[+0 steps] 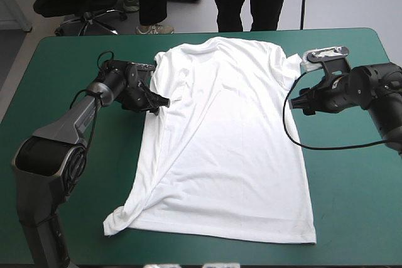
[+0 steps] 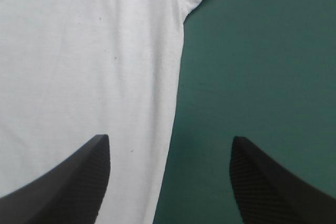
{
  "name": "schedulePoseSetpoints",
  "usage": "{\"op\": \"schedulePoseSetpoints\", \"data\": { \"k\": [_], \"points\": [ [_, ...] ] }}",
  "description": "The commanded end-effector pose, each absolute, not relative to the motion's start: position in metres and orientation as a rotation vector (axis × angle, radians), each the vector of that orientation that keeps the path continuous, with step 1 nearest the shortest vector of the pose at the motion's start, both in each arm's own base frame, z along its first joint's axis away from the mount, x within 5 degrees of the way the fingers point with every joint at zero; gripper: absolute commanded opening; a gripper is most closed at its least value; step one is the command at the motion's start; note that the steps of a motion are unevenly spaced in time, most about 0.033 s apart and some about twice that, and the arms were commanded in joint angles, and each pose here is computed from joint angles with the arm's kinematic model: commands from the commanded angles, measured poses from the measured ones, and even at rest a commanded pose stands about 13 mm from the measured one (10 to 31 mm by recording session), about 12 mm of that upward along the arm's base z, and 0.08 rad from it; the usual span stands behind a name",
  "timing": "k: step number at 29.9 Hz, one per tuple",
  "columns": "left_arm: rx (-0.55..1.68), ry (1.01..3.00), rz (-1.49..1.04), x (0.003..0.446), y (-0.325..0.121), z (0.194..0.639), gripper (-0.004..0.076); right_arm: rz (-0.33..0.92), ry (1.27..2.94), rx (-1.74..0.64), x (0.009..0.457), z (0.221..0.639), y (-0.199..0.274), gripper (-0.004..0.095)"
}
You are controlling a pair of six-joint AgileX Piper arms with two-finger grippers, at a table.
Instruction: Fold the cloth
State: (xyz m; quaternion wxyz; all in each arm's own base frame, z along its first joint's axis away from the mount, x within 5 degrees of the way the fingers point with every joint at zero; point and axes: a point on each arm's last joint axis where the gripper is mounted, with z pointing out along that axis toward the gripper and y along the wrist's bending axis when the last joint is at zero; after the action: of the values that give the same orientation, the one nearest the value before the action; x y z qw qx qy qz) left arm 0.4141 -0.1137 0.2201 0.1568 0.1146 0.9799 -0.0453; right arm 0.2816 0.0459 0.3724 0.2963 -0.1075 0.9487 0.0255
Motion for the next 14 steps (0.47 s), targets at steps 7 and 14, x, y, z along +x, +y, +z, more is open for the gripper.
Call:
{"op": "schedulePoseSetpoints", "data": {
  "k": [7, 14],
  "points": [
    [0.305, 2.763, -0.193, 0.417, -0.118, 0.233, 0.0398, 0.055, 2.442, -0.309, 0.302, 0.374, 0.048, 0.0621],
    [0.300, 2.762, -0.205, 0.418, -0.119, 0.234, 0.0099, 0.026, 2.492, -0.370, 0.336, 0.364, 0.052, 0.0621]
  ]
}}
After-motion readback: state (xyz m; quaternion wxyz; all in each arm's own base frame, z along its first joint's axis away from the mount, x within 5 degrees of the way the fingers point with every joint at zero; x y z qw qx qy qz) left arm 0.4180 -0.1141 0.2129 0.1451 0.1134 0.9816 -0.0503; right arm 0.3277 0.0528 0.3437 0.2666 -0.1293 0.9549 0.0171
